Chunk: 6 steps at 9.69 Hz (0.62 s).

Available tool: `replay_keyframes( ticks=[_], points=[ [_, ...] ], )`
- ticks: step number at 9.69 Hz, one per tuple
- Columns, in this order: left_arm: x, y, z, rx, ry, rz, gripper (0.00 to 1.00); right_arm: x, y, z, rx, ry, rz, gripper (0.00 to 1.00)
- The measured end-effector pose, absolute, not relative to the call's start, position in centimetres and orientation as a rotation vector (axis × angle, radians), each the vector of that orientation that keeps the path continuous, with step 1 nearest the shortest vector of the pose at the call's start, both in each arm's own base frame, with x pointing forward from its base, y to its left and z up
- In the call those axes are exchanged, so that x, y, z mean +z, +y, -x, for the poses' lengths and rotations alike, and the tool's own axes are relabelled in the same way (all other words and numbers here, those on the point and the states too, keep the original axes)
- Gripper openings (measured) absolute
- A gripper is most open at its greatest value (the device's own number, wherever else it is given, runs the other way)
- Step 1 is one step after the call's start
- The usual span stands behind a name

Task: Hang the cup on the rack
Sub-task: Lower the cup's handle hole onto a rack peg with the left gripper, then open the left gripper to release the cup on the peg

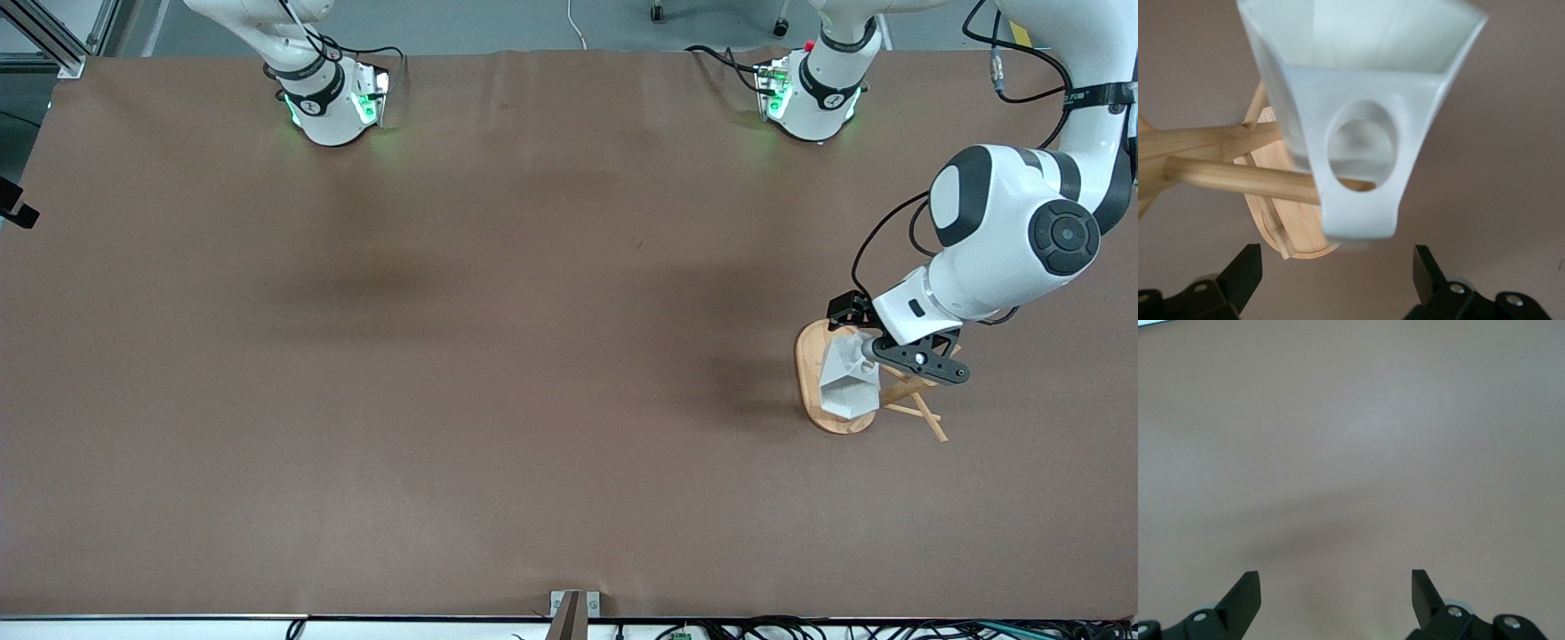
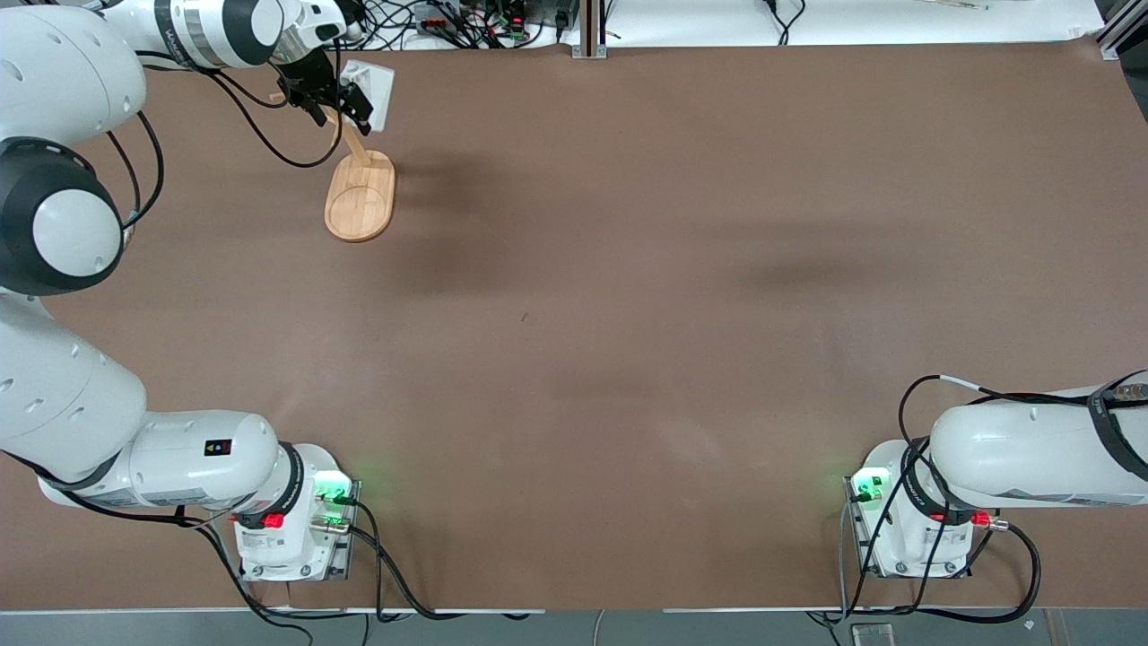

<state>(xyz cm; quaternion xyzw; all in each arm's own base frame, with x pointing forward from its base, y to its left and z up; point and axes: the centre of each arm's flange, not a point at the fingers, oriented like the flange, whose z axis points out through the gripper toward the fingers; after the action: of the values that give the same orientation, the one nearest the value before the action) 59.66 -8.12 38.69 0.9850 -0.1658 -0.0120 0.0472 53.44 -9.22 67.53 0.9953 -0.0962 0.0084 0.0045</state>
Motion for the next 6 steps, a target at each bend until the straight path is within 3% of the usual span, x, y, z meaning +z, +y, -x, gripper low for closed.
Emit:
replay_keyframes(
  ticks=[6],
  points=[
    [40.4, -8.2, -60.1, 0.01, -0.485, -3.01, 1.0, 67.6, -9.1, -53.5, 0.031, -0.298, -3.118, 1.0]
  ],
)
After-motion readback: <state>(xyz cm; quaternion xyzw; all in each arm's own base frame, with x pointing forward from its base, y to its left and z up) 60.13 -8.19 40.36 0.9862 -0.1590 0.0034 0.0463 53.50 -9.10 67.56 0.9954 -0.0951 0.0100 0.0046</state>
